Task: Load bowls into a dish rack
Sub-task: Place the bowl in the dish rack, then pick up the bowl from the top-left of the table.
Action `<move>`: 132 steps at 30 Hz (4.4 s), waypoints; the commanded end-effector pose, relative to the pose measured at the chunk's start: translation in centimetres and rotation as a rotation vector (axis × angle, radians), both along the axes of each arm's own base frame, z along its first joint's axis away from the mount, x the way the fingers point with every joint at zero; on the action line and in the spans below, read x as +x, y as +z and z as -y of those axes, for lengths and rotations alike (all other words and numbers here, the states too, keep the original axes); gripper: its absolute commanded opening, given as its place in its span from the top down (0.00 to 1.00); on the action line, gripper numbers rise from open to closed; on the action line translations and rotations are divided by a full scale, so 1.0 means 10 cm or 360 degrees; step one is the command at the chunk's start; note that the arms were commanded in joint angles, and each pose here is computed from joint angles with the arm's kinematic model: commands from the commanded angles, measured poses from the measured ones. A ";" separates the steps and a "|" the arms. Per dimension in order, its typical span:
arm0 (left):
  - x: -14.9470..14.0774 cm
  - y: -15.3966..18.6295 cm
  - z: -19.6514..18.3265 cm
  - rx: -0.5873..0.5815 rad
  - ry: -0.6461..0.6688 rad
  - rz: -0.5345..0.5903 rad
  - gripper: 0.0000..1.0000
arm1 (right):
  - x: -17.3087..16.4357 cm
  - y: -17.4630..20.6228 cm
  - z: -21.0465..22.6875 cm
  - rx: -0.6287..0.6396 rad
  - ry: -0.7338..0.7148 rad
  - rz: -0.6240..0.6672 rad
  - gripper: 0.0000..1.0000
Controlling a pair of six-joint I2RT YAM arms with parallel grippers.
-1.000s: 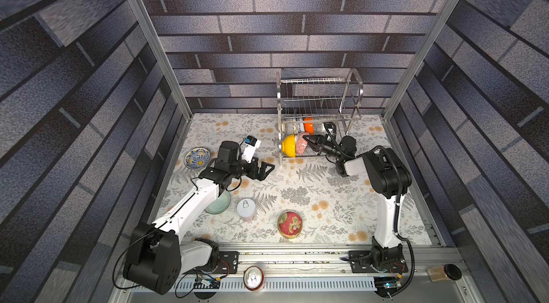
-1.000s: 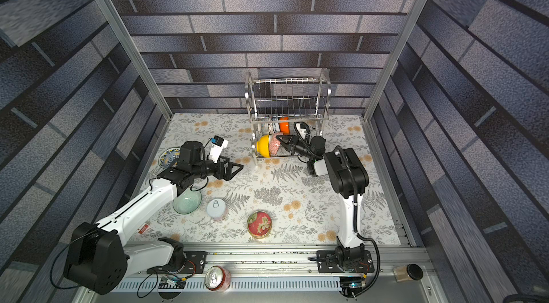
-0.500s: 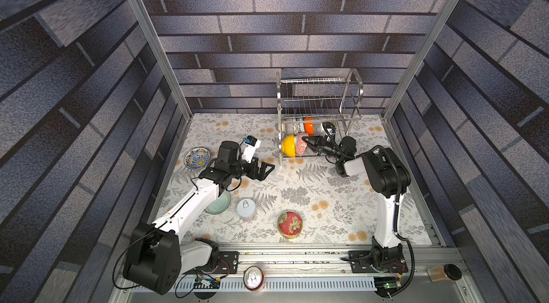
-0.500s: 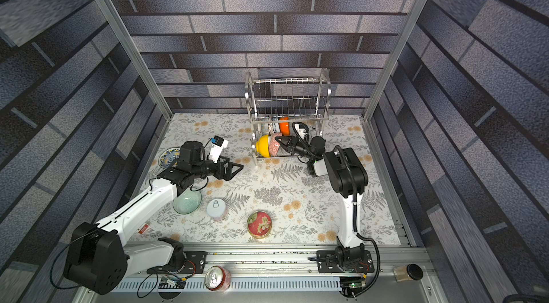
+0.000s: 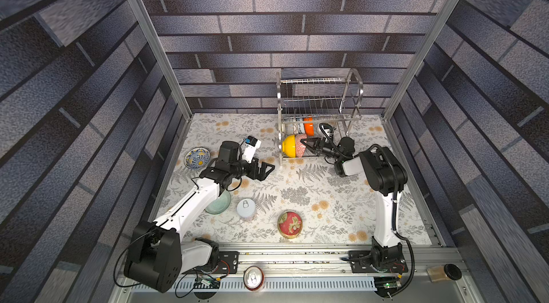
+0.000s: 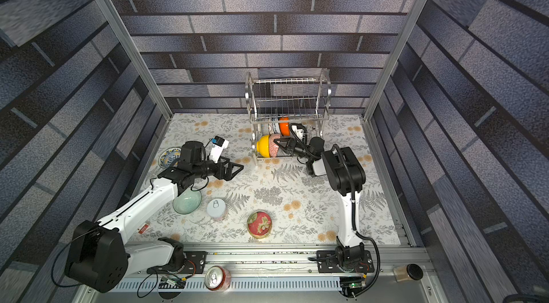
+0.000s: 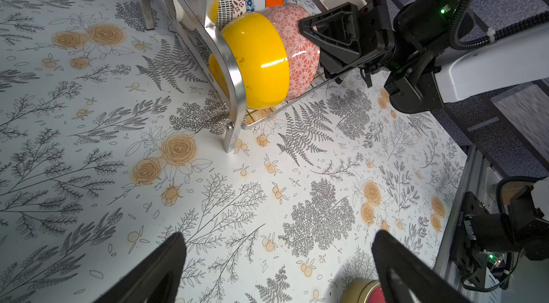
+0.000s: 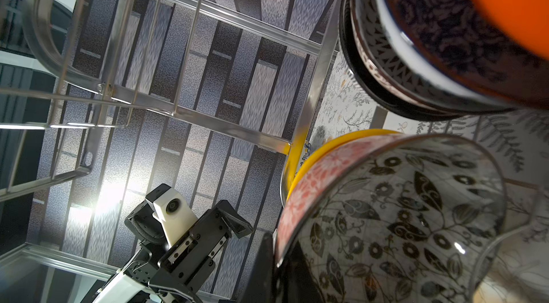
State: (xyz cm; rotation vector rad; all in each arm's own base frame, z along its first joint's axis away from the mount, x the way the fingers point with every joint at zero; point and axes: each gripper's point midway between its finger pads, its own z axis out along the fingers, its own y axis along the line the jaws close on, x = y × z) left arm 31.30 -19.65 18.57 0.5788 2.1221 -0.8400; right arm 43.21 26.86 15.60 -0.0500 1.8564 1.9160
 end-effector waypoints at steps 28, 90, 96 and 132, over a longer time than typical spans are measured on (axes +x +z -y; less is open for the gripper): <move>0.13 -0.04 -0.18 0.0091 0.0133 0.0019 0.00 | -0.15 0.02 0.00 -0.0257 -0.0005 0.0027 0.54; 0.36 -0.81 -3.17 0.0214 0.2125 -0.1271 0.19 | -1.19 -0.46 0.30 -0.1339 -0.0189 0.0274 0.51; 0.46 -0.99 -3.39 0.0229 0.2192 -0.1336 0.22 | -1.19 -0.44 0.33 -0.1355 -0.0214 0.0282 0.51; 0.71 -0.70 -2.44 0.0068 0.1645 -0.1041 0.98 | -0.97 -0.31 1.09 -0.1666 -0.0817 -0.0001 0.55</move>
